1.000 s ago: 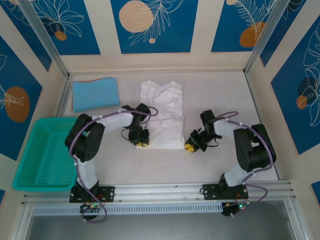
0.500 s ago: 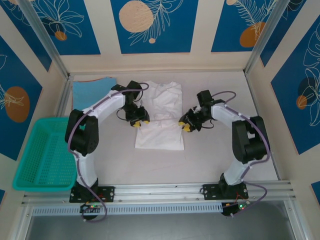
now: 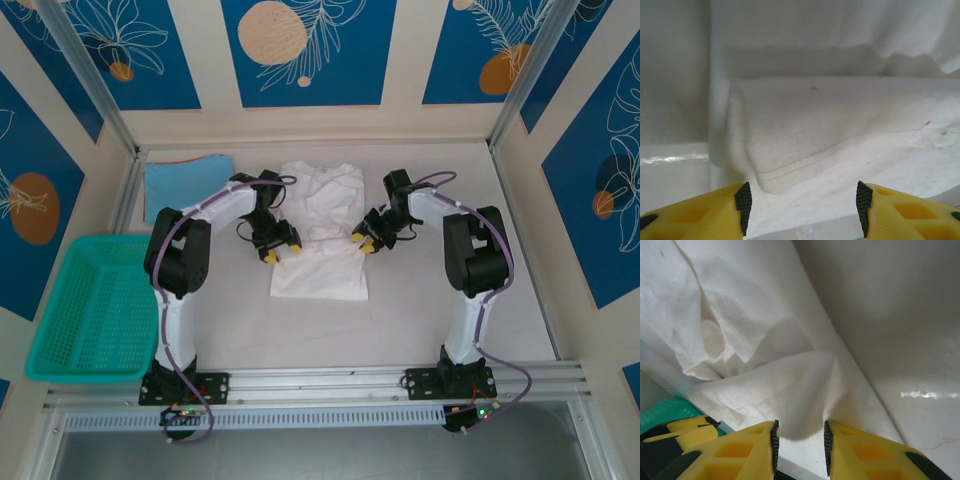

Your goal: Fold and stack the t-shirts

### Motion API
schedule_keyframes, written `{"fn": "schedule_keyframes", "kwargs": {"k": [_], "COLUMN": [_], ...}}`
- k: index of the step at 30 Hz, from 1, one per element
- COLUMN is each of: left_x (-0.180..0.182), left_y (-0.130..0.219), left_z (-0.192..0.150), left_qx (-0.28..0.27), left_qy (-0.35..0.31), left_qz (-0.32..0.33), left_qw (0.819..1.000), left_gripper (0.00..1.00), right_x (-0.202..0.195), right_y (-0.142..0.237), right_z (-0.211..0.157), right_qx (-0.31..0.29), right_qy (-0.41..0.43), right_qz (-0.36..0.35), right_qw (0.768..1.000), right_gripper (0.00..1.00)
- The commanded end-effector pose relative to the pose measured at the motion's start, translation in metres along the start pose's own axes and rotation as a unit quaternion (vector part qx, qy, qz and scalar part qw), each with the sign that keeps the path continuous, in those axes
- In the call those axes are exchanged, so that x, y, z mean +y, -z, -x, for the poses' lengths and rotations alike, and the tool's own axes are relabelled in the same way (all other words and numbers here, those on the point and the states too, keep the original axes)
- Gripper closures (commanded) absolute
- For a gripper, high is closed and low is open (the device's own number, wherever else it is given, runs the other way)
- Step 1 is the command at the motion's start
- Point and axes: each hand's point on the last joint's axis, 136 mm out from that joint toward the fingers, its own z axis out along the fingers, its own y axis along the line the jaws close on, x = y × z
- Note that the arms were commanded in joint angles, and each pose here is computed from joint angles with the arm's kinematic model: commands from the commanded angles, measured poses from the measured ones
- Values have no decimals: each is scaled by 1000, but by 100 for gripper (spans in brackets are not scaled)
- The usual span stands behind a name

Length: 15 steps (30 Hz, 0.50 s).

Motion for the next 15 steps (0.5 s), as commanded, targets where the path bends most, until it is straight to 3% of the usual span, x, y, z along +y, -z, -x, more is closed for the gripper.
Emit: {"fn": "schedule_keyframes", "kwargs": {"k": [1, 15], "left_x": [-2, -7], "left_y": [-2, 2], "left_z": [10, 32], "left_qx": [5, -17], "left_qy": [9, 21], "left_qz": [-9, -22], "left_qw": [1000, 999], "left_gripper": [44, 70], "right_x": [-2, 4], "right_y": [-4, -6], "right_z": [1, 15], "right_qx": [12, 20], "right_qy": [-17, -93], "right_qz": [-12, 1], "right_qw": [1000, 995], "right_gripper": [67, 70]}}
